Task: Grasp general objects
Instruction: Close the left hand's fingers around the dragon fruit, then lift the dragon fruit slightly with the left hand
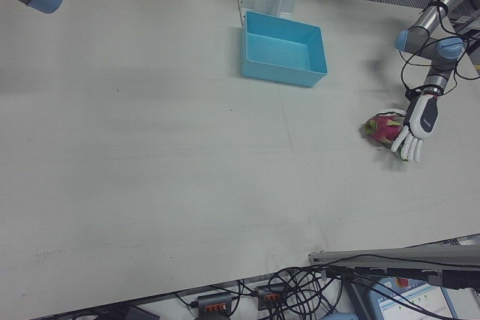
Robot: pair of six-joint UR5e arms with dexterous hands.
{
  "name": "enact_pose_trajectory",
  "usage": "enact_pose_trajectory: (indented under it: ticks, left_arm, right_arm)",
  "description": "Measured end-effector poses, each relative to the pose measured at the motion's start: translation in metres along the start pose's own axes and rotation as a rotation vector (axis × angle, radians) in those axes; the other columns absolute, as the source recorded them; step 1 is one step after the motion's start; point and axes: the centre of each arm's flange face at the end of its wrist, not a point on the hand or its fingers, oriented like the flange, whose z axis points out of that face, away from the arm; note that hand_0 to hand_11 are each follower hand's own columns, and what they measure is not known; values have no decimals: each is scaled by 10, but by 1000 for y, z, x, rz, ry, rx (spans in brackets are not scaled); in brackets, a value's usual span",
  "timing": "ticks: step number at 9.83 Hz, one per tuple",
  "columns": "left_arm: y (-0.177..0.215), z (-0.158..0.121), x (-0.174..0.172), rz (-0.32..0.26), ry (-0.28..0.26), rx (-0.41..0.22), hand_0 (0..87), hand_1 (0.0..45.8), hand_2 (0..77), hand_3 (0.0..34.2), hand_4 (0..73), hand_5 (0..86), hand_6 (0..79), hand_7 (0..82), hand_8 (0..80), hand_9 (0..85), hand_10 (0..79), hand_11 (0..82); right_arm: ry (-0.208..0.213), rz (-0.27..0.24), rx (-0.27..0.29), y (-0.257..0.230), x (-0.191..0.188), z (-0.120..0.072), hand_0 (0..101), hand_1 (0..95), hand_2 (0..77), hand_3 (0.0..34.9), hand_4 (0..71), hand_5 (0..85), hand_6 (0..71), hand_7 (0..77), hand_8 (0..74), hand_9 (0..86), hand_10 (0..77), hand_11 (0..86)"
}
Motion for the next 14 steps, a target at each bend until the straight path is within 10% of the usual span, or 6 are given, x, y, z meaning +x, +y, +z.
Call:
enact_pose_trajectory:
  ticks: [1, 2, 5, 11, 13, 14]
  left_arm:
    - [0, 0, 1, 7, 2, 0, 589, 0, 185, 32, 87, 158, 5, 16, 11, 11, 5, 11]
    - [1, 1, 2, 12, 4, -1, 589, 0, 185, 32, 87, 158, 5, 16, 11, 11, 5, 11]
    - [1, 1, 3, 16, 6, 0, 609, 0, 147, 0, 251, 507, 5, 16, 11, 11, 5, 11]
    - [4, 4, 19, -4, 15, -9, 588, 0, 131, 0, 344, 562, 11, 49, 11, 11, 5, 11]
    - [13, 16, 56, -38, 17, -25, 543, 0, 153, 0, 355, 556, 240, 251, 22, 114, 5, 11]
    - [20, 23, 80, -49, 20, -45, 526, 0, 169, 0, 355, 562, 311, 485, 16, 185, 11, 33]
  right_arm:
    - [0, 0, 1, 0, 0, 0, 1, 49, 16, 0, 0, 0, 0, 0, 0, 16, 0, 11]
    - [0, 0, 1, 0, 0, 0, 1, 49, 16, 0, 0, 0, 0, 0, 0, 16, 0, 11]
    - [0, 0, 0, 0, 0, 0, 0, 49, 16, 0, 0, 0, 0, 0, 0, 16, 0, 11]
    - [0, 0, 0, 0, 0, 0, 1, 49, 16, 0, 0, 0, 0, 0, 0, 16, 0, 11]
    - [0, 0, 1, 0, 0, 0, 1, 49, 16, 0, 0, 0, 0, 0, 0, 16, 0, 11]
    - [0, 0, 1, 0, 0, 0, 1, 49, 16, 0, 0, 0, 0, 0, 0, 16, 0, 11]
